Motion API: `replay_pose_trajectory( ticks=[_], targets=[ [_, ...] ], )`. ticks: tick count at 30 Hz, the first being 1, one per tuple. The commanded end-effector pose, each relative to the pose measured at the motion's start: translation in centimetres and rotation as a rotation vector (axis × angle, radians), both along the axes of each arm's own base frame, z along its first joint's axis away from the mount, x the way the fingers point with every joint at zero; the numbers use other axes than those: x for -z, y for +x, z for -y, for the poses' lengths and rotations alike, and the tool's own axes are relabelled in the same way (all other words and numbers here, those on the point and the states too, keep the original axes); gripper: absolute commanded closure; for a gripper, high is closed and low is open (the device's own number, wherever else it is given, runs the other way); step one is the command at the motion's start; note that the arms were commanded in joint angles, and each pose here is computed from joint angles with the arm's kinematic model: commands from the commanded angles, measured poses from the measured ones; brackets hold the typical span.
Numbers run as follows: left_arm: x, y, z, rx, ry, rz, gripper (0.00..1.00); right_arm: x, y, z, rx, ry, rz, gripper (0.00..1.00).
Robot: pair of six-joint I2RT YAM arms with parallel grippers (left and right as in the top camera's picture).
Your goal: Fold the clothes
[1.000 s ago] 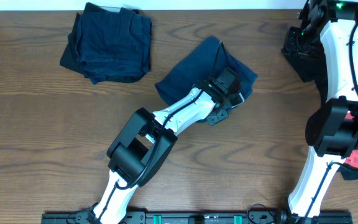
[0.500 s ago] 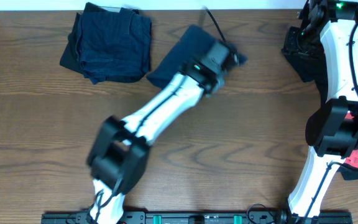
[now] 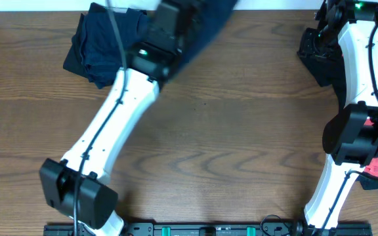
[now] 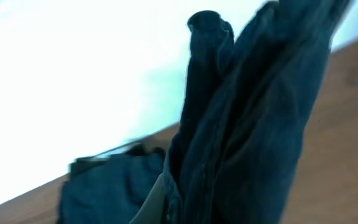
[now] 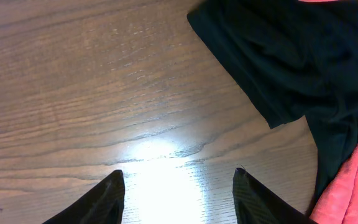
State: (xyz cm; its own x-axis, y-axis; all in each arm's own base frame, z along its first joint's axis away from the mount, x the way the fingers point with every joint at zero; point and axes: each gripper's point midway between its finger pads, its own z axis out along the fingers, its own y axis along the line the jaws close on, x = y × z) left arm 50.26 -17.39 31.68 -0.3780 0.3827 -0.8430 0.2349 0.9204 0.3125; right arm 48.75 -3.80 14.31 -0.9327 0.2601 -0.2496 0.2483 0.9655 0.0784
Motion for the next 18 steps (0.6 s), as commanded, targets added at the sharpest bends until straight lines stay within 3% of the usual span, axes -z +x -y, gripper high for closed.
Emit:
replay_pose_trajectory(
  ticks=[1,10,18],
  targets=[
    [-4.8,0.7,-5.0,-0.094,-0.004,0.119,0.94,-0.5,0.2,0.0,-0.009,0.003,0.017,0.46],
    [-10.0,3.1,-14.8,-0.315,0.065,0.333,0.94,-0.5,0.3,0.0,-0.009,0.003,0.02,0.44],
    [-9.5,3.7,-23.2,-0.443,0.183,0.322,0.94,-0.6,0.5,0.0,-0.01,0.004,0.029,0.42]
  ],
)
